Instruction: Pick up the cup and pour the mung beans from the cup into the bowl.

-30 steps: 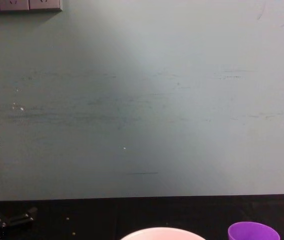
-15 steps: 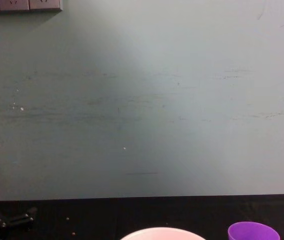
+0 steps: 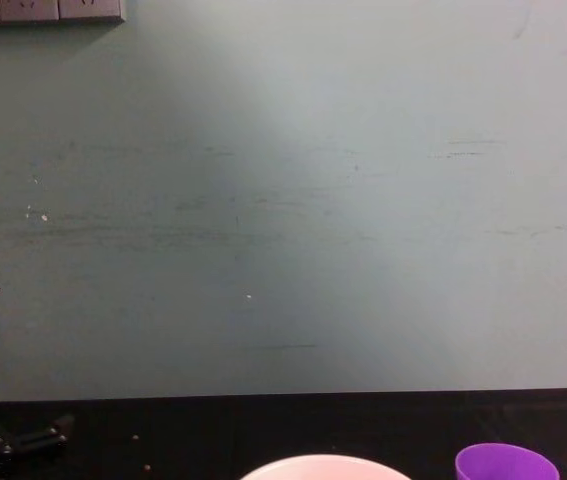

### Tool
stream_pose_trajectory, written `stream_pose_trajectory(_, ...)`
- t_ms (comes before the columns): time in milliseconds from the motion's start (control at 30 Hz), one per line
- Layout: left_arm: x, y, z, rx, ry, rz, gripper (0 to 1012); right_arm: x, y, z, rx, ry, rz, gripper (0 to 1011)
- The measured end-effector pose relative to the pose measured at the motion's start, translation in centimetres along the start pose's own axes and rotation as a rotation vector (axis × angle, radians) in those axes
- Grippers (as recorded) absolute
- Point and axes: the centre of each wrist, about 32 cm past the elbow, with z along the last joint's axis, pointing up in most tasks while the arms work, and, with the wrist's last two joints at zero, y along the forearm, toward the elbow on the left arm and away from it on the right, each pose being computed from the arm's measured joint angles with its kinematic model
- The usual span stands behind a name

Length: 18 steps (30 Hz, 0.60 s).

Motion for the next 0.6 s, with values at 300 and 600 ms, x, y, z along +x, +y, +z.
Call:
stream_pose_trajectory(300,0.0,0.0,0.0,0.0,0.0,0.0,1011,0.6,-4.2,-1.7,0.038,0.087,0.102,1000)
stream_pose_trajectory(600,0.0,0.0,0.0,0.0,0.0,0.0,1012,-1.2,-6.3,-4.1,0.078,0.221,0.281,1000)
